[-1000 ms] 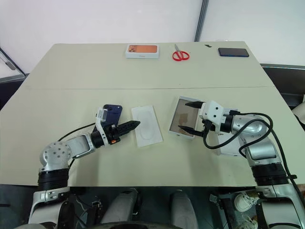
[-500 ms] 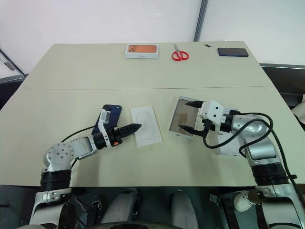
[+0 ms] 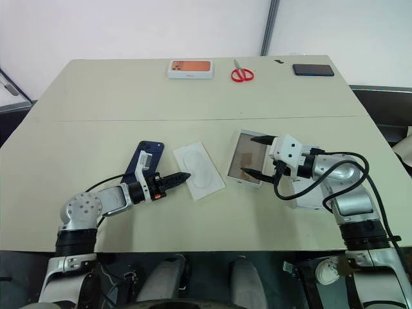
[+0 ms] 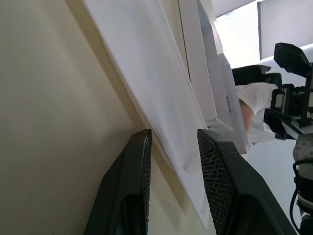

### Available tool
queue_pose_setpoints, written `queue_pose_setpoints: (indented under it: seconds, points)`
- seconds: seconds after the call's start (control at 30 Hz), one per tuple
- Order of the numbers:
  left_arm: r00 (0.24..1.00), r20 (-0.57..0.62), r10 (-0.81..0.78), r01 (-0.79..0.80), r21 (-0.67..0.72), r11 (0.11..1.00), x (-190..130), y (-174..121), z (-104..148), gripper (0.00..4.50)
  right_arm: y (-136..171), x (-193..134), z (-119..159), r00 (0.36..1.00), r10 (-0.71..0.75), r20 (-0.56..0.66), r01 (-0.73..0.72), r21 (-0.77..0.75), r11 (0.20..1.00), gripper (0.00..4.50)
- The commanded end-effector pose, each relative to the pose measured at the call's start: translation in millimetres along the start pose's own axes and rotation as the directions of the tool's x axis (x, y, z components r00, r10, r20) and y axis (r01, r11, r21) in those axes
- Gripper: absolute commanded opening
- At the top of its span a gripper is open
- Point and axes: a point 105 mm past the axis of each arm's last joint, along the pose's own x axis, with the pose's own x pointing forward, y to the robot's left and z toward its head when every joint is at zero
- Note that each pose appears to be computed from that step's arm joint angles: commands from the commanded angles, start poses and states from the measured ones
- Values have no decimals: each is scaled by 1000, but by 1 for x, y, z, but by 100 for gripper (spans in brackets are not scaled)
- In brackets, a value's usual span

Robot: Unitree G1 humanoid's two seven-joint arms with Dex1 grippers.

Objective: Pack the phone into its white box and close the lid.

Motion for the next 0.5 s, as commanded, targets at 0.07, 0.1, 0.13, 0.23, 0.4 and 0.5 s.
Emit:
queue_pose_setpoints:
  seconds: [0.07, 0.1, 0.13, 0.23, 0.4, 0.5]
  points:
    - [999, -3, 42, -42, -20, 999, -3, 7, 3, 133, -7, -2, 15, 999, -24, 30, 25, -54, 998, 450]
    - [999, -4, 49, -49, -22, 999, -2, 8, 3, 105, -7, -2, 15, 999, -24, 31, 26, -55, 998, 450]
    - [999, -7, 50, -50, -21, 999, -2, 8, 2, 75, -7, -2, 15, 999, -25, 32, 26, -55, 998, 450]
    - [999, -21, 49, -49, -16, 999, -2, 7, 2, 5, -6, -1, 16, 999, -24, 33, 26, -56, 998, 450]
    - [999, -13, 48, -49, -20, 999, -4, 5, 7, 5, -1, -2, 14, 1000, 0, 30, 1, -33, 999, 450]
    - [1000, 11, 19, -19, -28, 999, -8, -2, 20, 5, 11, 2, 16, 998, 45, 52, -46, 16, 999, 450]
